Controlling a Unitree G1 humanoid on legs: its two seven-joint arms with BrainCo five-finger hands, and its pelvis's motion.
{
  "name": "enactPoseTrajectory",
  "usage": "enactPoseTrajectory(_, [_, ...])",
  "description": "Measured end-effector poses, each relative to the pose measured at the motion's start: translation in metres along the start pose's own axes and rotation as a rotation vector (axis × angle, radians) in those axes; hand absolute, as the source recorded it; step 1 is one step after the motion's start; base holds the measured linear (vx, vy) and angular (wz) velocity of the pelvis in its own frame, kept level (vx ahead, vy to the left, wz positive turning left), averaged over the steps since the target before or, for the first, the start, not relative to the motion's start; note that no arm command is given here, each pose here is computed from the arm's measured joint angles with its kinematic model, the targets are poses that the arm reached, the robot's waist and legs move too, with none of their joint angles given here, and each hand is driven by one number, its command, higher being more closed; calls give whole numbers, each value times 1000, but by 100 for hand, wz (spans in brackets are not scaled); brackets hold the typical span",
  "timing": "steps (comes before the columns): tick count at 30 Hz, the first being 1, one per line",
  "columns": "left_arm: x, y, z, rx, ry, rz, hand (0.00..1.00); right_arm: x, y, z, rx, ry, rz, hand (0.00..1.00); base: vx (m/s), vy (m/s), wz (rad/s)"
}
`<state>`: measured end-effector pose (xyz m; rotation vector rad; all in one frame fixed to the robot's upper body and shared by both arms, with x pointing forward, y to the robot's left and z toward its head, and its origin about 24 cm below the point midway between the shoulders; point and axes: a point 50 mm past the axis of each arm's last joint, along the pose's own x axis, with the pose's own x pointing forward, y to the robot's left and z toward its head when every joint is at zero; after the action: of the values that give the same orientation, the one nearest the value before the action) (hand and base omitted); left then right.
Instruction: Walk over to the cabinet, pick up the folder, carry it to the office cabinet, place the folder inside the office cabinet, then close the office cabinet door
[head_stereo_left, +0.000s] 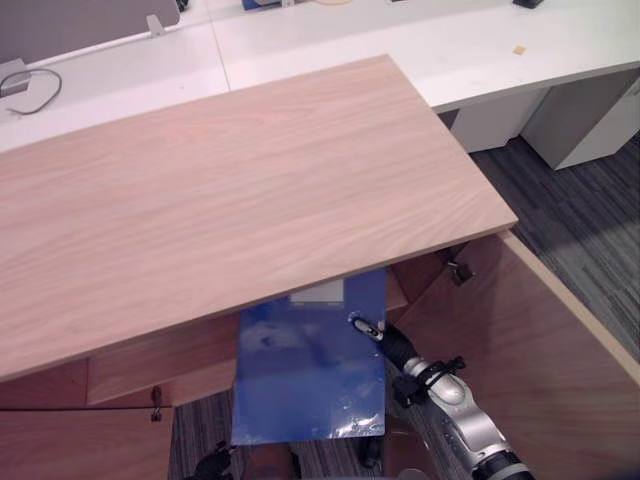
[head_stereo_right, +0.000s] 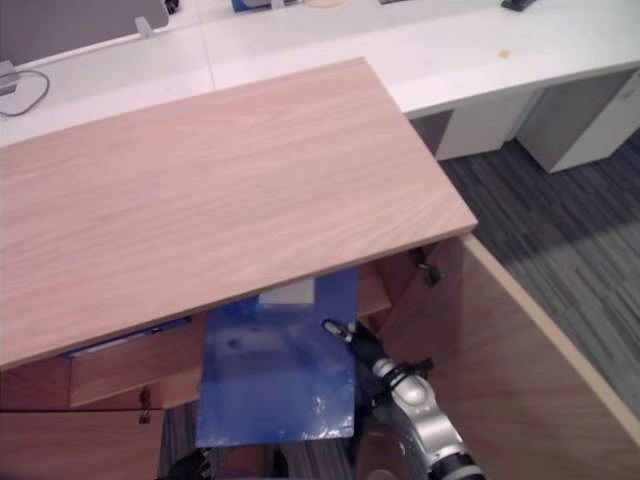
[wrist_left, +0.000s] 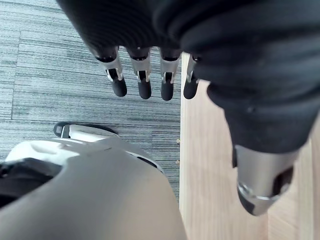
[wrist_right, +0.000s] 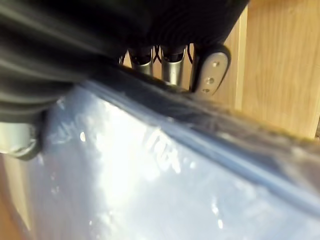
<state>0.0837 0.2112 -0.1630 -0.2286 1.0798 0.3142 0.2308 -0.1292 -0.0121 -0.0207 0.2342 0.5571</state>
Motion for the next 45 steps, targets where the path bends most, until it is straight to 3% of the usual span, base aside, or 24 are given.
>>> enactPoseTrajectory(4, [0,1,1,22,1,0,0,15,-8,18,-24,-53,-6,100,-108,15,15])
enactPoseTrajectory(7, [1,-1,5,25,-11,4,0,34,-30,33,4,-92,-114,100,-195,21,44])
enactPoseTrajectory(11, [2,-4,11,-42,-39,24,0,57,-62,65,227,-204,-346,100,-155,21,25])
enactPoseTrajectory(15, [1,-10,22,-140,-110,40,0,80,-68,143,430,-454,-398,100,-179,3,18])
enactPoseTrajectory(25, [-4,-28,63,-217,-298,3,0,62,-106,271,718,-830,-464,100,-92,17,15])
enactPoseTrajectory(34, [-5,-42,73,-229,-331,5,0,66,-115,295,859,-791,-544,100,-21,11,3])
enactPoseTrajectory(35, [-5,-44,75,-231,-338,7,0,66,-116,297,858,-784,-562,0,-30,18,6])
enactPoseTrajectory(45, [-7,-47,80,-234,-356,29,0,61,-118,328,756,-780,-597,0,-15,15,3])
